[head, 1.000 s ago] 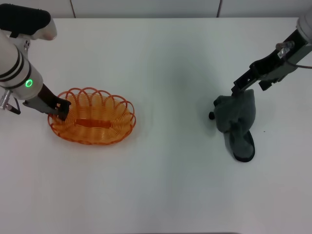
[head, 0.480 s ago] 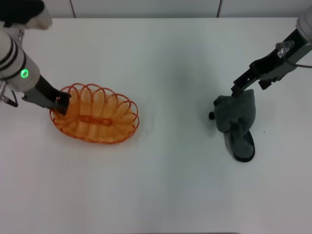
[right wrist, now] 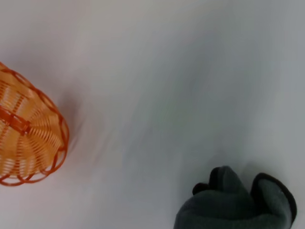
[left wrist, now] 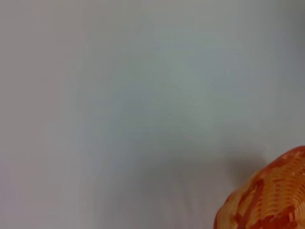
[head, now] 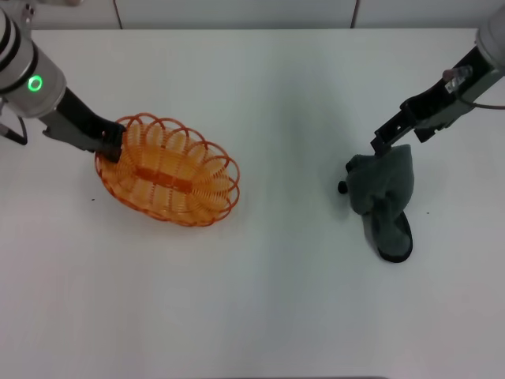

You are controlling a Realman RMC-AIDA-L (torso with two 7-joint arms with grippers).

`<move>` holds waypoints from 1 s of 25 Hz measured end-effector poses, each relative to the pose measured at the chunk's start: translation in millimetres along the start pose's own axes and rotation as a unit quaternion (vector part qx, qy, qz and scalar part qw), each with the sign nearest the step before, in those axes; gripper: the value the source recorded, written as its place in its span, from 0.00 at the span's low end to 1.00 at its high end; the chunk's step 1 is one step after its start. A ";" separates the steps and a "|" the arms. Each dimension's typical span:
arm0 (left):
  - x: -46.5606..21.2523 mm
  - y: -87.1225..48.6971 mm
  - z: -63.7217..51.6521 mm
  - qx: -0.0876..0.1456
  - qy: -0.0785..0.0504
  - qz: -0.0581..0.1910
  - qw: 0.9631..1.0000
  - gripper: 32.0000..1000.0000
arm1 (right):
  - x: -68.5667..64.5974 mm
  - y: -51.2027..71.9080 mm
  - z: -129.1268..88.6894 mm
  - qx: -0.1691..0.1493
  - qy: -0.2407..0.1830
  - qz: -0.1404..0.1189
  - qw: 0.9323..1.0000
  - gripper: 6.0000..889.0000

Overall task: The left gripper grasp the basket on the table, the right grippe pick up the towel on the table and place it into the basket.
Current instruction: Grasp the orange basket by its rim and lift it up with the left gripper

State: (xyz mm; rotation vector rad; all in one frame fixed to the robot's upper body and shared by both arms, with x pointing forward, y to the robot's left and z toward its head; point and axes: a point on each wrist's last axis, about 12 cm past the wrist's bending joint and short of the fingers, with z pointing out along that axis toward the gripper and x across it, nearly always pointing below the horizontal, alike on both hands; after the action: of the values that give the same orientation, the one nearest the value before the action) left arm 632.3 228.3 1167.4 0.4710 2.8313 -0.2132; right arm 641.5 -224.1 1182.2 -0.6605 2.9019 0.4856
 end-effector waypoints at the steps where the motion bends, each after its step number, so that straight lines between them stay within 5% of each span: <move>1: -1.2 -2.8 -3.5 0.001 -0.001 0.005 1.000 0.06 | -0.2 0.1 0.6 0.000 -0.001 -0.003 1.000 0.98; 7: -8.9 -22.9 -21.7 0.022 -0.016 0.035 0.999 0.06 | 4.4 -2.8 6.4 0.001 -0.002 -0.007 1.000 0.98; 12: -11.7 -37.4 -28.5 0.011 -0.016 0.057 0.998 0.06 | 9.1 -4.6 10.5 0.001 0.002 -0.008 1.000 0.98; 18: -14.7 -47.4 -34.6 0.034 -0.025 0.069 0.997 0.06 | 12.6 4.3 25.9 0.024 0.024 -0.041 0.999 0.98; 25: -16.2 -50.6 -37.6 0.040 -0.031 0.075 0.996 0.06 | 18.3 -3.7 32.4 0.033 0.015 -0.027 0.999 0.97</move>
State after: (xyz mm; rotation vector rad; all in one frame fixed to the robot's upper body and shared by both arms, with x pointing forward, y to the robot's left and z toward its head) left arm 621.4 183.0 1212.9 0.6777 2.7196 -0.3075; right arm 628.4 -223.6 1147.2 -0.7397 2.9046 0.3758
